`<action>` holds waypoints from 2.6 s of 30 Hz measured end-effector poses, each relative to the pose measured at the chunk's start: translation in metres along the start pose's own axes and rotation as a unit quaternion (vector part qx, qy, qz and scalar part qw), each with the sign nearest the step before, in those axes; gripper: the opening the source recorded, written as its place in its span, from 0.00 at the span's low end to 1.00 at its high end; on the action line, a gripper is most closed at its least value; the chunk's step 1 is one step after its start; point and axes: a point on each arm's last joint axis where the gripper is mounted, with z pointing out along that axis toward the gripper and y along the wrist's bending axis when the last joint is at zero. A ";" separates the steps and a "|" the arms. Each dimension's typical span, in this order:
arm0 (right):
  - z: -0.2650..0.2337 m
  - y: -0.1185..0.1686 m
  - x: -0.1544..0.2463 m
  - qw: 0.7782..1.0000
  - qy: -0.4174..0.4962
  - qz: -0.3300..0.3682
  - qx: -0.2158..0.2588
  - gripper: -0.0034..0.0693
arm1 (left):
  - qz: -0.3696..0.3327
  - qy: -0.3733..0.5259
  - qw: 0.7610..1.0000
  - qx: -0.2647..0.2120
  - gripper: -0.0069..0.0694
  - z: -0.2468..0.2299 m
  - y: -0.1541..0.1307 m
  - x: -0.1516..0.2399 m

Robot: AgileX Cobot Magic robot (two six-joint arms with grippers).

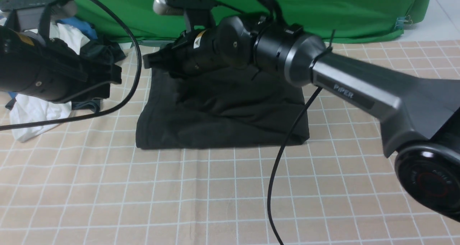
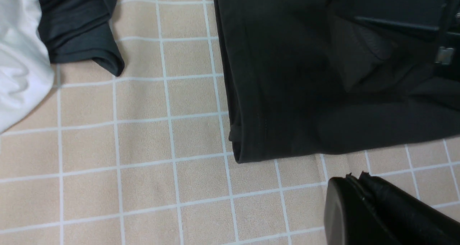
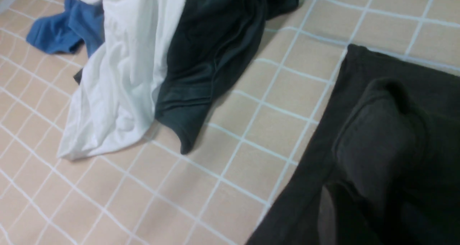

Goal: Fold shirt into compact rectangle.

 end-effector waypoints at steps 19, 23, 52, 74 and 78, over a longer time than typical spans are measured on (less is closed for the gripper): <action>-0.131 -0.088 -0.055 0.967 0.197 -0.110 0.121 0.10 | -0.034 0.018 0.999 0.034 0.11 0.055 0.000 -0.023; -0.120 -0.102 -0.033 0.950 0.267 -0.112 0.118 0.10 | -0.047 0.051 0.997 0.044 0.11 0.102 0.004 -0.036; -0.053 -0.105 0.028 0.919 0.367 -0.107 0.101 0.10 | -0.100 0.053 0.994 -0.006 0.11 0.191 0.063 -0.051; -0.051 -0.141 0.036 0.907 0.385 -0.082 0.151 0.10 | -0.057 0.130 0.990 0.023 0.11 0.233 0.026 -0.035; -0.050 -0.146 0.046 0.898 0.400 -0.079 0.163 0.10 | -0.066 0.131 0.989 0.022 0.11 0.234 0.031 -0.035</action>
